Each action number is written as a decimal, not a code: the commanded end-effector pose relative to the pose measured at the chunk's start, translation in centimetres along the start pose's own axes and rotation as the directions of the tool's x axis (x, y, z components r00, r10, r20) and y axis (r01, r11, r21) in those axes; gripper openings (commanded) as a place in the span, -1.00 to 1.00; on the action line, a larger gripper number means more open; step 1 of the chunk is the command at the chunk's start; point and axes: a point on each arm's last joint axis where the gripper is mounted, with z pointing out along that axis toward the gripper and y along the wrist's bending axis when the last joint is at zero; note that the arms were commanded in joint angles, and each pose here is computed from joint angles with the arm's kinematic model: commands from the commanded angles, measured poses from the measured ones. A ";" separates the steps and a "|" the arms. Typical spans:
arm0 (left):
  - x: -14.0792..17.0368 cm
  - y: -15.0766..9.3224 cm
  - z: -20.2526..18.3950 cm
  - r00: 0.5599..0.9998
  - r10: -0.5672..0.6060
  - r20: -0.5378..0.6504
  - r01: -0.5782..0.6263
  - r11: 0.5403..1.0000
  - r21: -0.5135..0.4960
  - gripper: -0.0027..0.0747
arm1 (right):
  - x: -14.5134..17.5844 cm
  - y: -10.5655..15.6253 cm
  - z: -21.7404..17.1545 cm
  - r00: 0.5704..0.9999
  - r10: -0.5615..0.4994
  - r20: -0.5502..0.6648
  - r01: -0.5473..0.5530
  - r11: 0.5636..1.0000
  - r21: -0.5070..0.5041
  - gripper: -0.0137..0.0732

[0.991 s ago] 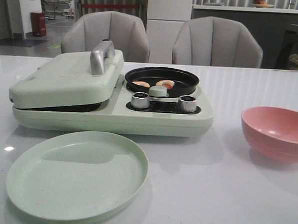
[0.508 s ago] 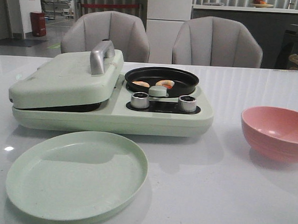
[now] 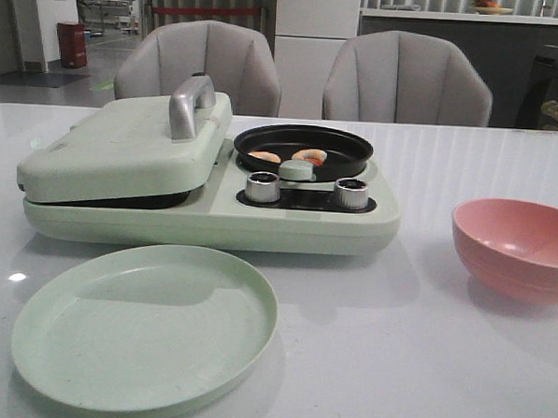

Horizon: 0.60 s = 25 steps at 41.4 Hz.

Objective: Make breakfast with bread and shrimp

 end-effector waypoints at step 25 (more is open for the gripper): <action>0.2 0.2 -0.2 0.997 -0.021 0.077 0.024 0.999 -0.032 -0.66 | -1.1 0.0 -0.4 0.997 -0.002 0.073 0.002 1.000 0.003 -0.60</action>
